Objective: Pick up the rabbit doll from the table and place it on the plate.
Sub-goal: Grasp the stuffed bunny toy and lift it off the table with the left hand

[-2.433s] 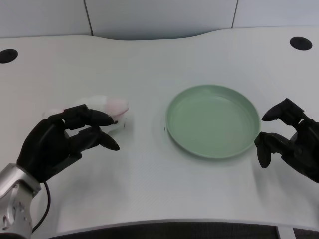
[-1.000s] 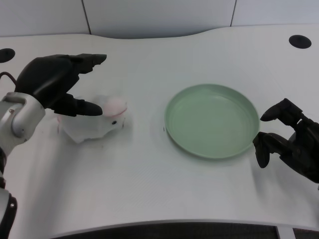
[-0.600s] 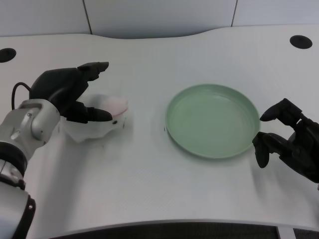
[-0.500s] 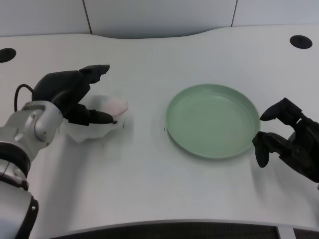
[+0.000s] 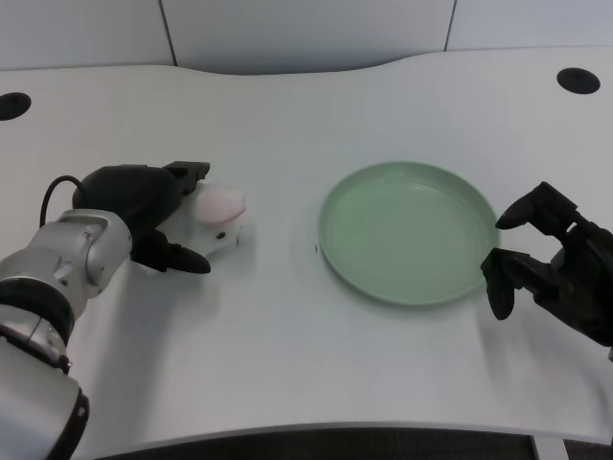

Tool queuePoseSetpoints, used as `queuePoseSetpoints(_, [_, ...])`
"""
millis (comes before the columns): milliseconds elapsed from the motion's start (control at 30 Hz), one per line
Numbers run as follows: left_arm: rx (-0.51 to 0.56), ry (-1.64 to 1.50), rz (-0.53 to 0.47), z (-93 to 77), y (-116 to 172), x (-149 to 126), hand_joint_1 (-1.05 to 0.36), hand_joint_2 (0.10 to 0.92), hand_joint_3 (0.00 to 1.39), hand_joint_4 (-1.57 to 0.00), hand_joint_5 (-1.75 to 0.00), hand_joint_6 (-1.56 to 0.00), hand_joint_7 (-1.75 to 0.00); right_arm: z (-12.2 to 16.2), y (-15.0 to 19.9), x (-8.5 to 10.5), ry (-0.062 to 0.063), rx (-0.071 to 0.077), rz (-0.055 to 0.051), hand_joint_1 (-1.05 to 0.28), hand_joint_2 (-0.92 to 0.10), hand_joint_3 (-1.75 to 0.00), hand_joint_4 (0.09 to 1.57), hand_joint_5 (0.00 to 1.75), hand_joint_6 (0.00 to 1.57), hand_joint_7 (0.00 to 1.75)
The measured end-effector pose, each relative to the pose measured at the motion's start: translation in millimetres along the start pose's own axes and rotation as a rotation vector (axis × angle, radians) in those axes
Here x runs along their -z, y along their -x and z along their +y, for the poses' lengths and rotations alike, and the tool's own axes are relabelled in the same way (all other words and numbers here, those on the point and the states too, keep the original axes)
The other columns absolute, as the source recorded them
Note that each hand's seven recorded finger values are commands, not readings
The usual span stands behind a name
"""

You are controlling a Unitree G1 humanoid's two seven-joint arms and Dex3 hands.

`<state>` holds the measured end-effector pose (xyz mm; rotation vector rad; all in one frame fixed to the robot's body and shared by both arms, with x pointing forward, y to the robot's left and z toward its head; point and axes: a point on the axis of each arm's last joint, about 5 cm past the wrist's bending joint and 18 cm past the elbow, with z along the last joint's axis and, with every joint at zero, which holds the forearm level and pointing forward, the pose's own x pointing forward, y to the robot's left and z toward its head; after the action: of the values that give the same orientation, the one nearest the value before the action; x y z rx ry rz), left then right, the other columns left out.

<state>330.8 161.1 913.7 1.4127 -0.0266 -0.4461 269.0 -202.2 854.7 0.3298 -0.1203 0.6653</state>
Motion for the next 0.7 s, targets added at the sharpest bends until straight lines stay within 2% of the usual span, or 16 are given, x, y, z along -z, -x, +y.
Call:
queuePoseSetpoints(33, [0.003, -0.006, 0.004, -0.3, 0, 0, -1.05, 0.921, 0.14, -0.24, -0.04, -0.16, -0.02, 0.2, -0.2, -0.1, 0.0, -0.005, -0.001, -0.49, -0.92, -0.16, 0.83, 1.75, 0.6, 1.75])
queuePoseSetpoints(67, [0.007, -0.018, 0.006, -0.5, 0, 0, -1.03, 0.921, 0.11, -0.43, -0.14, -0.21, -0.03, 0.3, -0.5, -0.3, 0.002, -0.007, -0.004, -0.51, -0.92, -0.15, 0.83, 1.75, 0.61, 1.75])
queuePoseSetpoints(133, [0.007, -0.047, 0.009, -1.7, 0, 0, -1.01, 0.921, 0.09, -0.56, -0.22, -0.27, -0.04, 0.8, -1.4, -1.3, 0.005, -0.013, -0.013, -0.51, -0.92, -0.15, 0.84, 1.75, 0.62, 1.75])
queuePoseSetpoints(233, [-0.008, -0.063, 0.011, -2.9, -1, -2, -0.95, 0.919, 0.04, -0.59, -0.21, -0.35, -0.04, 1.4, -2.1, -1.7, 0.003, -0.024, -0.021, -0.51, -0.92, -0.14, 0.84, 1.75, 0.62, 1.75])
queuePoseSetpoints(367, [-0.022, -0.058, 0.006, -4.4, -2, -5, -0.89, 0.92, 0.02, -0.59, -0.15, -0.43, -0.03, 2.1, -1.8, -1.7, -0.005, -0.028, -0.031, -0.51, -0.92, -0.14, 0.85, 1.75, 0.64, 1.75])
queuePoseSetpoints(433, [-0.025, -0.047, 0.001, -5.4, -3, -8, -0.86, 0.906, 0.0, -0.65, -0.15, -0.49, -0.04, 2.1, -1.7, -2.8, -0.002, -0.032, -0.037, -0.51, -0.92, -0.15, 0.86, 1.75, 0.65, 1.75])
queuePoseSetpoints(500, [-0.038, -0.034, -0.005, -6.2, -4, -11, -0.82, 0.9, 0.0, -0.81, -0.22, -0.66, -0.08, 2.0, -1.6, -3.7, -0.002, -0.034, -0.043, -0.52, -0.92, -0.14, 0.86, 1.75, 0.65, 1.75])
queuePoseSetpoints(533, [-0.05, -0.03, -0.008, -6.7, -4, -13, -0.8, 0.906, 0.0, -0.87, -0.28, -0.74, -0.08, 2.0, -1.0, -3.7, -0.003, -0.035, -0.045, -0.53, -0.92, -0.14, 0.86, 1.75, 0.65, 1.75])
queuePoseSetpoints(567, [-0.067, -0.027, -0.01, -7.1, -5, -14, -0.78, 0.913, 0.01, -0.86, -0.46, -0.84, -0.06, 2.0, -0.3, -3.6, -0.01, -0.035, -0.051, -0.52, -0.92, -0.14, 0.86, 1.75, 0.64, 1.75])
queuePoseSetpoints(600, [-0.086, -0.025, -0.012, -7.5, -5, -15, -0.76, 0.918, 0.05, -0.81, -0.78, -0.96, -0.06, 1.9, 0.3, -3.6, -0.015, -0.036, -0.053, -0.52, -0.92, -0.13, 0.86, 1.75, 0.64, 1.75])
queuePoseSetpoints(633, [-0.103, -0.024, -0.015, -7.9, -5, -16, -0.75, 0.919, 0.07, -0.79, -0.92, -1.02, -0.07, 1.9, 0.7, -3.7, -0.017, -0.037, -0.054, -0.53, -0.92, -0.13, 0.86, 1.75, 0.64, 1.75])
queuePoseSetpoints(700, [-0.129, -0.028, -0.017, -9.4, -6, -19, -0.72, 0.921, 0.15, -0.85, -1.1, -1.16, -0.12, 2.0, 1.4, -4.0, -0.015, -0.038, -0.057, -0.51, -0.92, -0.14, 0.86, 1.75, 0.64, 1.75])
